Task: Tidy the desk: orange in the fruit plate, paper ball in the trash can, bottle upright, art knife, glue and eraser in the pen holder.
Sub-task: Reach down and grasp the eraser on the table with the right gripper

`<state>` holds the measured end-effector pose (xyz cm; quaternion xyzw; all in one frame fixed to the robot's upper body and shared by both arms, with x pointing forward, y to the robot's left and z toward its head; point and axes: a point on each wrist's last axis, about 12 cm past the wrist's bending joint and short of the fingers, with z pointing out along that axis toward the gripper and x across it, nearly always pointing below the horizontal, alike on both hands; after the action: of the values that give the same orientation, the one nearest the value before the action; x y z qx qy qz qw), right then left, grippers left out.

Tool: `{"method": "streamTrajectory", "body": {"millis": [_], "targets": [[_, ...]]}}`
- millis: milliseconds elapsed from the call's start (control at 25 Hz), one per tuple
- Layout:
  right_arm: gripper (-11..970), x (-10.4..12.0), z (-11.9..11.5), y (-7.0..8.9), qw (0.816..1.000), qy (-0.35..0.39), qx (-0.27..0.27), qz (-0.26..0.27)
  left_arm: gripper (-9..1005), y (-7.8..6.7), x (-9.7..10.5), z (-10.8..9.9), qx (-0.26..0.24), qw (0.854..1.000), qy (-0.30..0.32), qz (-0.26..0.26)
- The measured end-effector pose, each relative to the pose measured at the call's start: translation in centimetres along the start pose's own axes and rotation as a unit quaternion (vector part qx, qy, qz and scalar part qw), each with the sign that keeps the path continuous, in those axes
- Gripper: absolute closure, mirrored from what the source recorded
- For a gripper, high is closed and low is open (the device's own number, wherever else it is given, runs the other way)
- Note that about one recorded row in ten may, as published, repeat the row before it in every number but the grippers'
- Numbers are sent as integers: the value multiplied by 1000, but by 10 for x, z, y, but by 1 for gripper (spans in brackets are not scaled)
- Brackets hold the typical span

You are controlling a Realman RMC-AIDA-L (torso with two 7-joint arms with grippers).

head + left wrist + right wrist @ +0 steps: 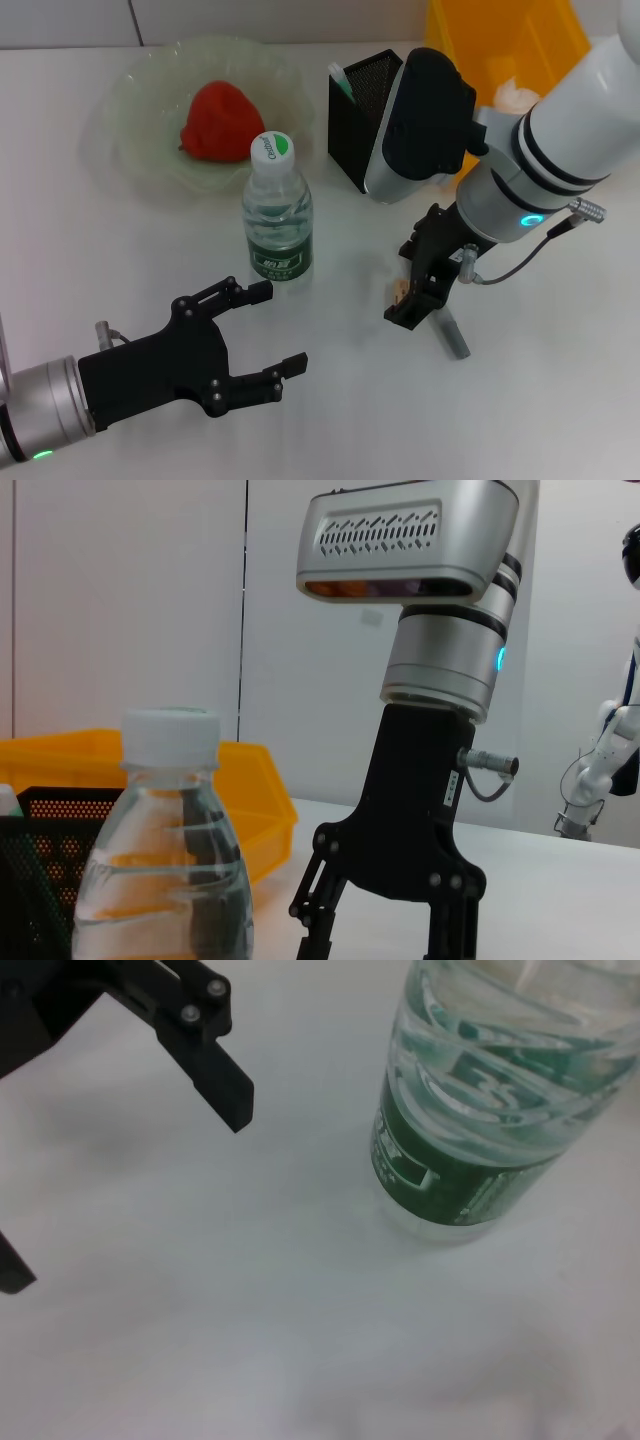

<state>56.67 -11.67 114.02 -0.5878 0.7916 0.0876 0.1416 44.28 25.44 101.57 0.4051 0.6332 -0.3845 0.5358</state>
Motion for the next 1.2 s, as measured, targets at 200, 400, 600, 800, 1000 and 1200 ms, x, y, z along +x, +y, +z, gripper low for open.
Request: {"method": "streamTrajectory", "body": {"millis": [200, 400, 600, 800, 1000, 1200], "targets": [[126, 1, 4, -2, 1000, 2, -2, 7, 135, 0, 0, 0, 0, 1000, 0, 0], [126, 2, 9, -2, 1000, -1, -8, 16, 135, -1, 1, -1, -1, 1000, 1, -1], [125, 3, 12, -2, 1000, 1, -7, 16, 136, 0, 1, 0, -1, 1000, 1, -1], [129, 4, 15, -3, 1000, 2, -6, 17, 136, -1, 1, 0, -1, 1000, 1, -1], [150, 4, 17, -3, 1000, 3, -5, 13, 136, -1, 1, 0, -1, 1000, 1, -2], [171, 2, 20, -3, 1000, 7, -3, 9, 136, -1, 1, 0, -1, 1000, 1, -2]]}}
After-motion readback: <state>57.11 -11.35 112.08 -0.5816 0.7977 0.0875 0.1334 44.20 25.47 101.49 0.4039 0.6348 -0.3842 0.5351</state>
